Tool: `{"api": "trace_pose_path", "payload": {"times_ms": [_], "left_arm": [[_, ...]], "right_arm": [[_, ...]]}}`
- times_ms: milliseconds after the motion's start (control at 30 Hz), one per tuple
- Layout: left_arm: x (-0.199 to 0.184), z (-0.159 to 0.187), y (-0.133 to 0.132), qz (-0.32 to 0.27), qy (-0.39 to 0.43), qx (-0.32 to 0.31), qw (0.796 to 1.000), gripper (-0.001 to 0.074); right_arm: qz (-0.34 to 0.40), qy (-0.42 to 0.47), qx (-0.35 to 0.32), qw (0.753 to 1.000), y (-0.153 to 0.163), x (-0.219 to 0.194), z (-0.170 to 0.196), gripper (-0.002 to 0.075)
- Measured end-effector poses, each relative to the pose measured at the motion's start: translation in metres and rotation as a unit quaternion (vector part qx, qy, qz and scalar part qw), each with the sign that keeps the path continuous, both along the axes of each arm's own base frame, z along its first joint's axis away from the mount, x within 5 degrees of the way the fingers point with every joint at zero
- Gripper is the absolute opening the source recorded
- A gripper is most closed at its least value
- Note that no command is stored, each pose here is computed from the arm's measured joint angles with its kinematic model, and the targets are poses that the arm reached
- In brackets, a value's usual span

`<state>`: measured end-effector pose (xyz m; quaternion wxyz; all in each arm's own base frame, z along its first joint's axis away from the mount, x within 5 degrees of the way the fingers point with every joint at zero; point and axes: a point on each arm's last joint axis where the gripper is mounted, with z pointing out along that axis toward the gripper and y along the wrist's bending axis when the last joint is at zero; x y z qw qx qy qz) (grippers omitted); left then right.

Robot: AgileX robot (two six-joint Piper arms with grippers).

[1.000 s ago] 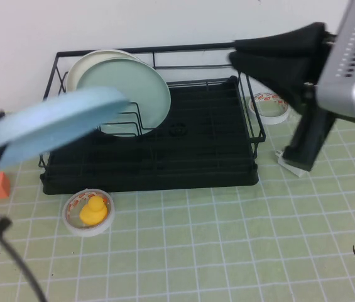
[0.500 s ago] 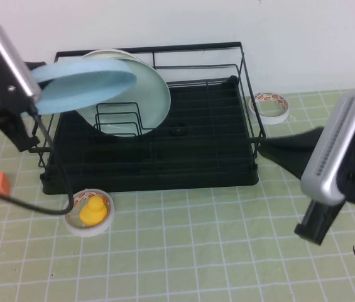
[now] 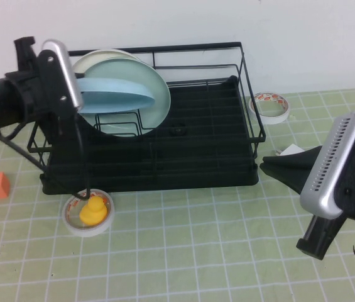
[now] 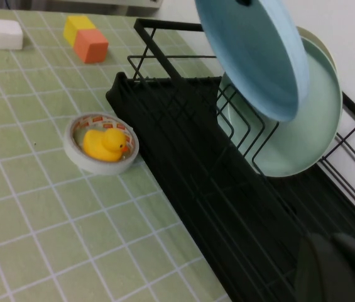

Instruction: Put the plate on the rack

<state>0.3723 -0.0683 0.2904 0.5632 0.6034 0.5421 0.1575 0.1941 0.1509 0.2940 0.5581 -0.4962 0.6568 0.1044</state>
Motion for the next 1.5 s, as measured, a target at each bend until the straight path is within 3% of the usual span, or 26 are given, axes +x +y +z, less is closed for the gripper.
{"api": "trace_pose_path", "payload": {"times_ms": [533,833,933,1067,1133,1233,1367,1500], "left_arm": [[0.035,-0.029,-0.017,-0.005,0.037,-0.013,0.999,0.011],[0.034,-0.026,-0.018,0.012,0.056,-0.046,0.997,0.0386],[0.031,-0.014,-0.013,0.036,0.044,-0.046,0.997,0.0379],[0.019,0.022,-0.004,0.114,0.019,-0.067,0.991,0.0247],[0.009,0.044,0.0,0.173,0.01,-0.104,0.979,0.0148],[-0.008,0.069,0.01,0.296,0.009,-0.199,0.934,0.0048],[-0.034,0.092,0.02,0.443,-0.011,-0.313,0.84,0.001],[-0.059,0.102,0.024,0.541,-0.043,-0.333,0.771,0.0002]], "right_arm": [[-0.001,0.002,0.003,1.0,0.0,0.0,0.0,-0.0001],[-0.001,0.002,0.003,1.0,0.0,0.0,0.0,-0.0001],[-0.008,0.009,0.011,1.0,0.0,0.0,0.0,-0.0001],[-0.05,0.026,0.026,0.998,-0.004,0.004,0.0,-0.0001],[-0.065,0.025,0.025,0.997,-0.006,0.006,0.0,-0.0001],[-0.087,0.01,0.007,0.996,-0.01,0.009,0.0,-0.0002],[-0.168,-0.035,-0.057,0.984,-0.027,0.019,-0.001,-0.0002],[-0.292,-0.064,-0.183,0.937,-0.057,0.026,-0.004,-0.0002]]}}
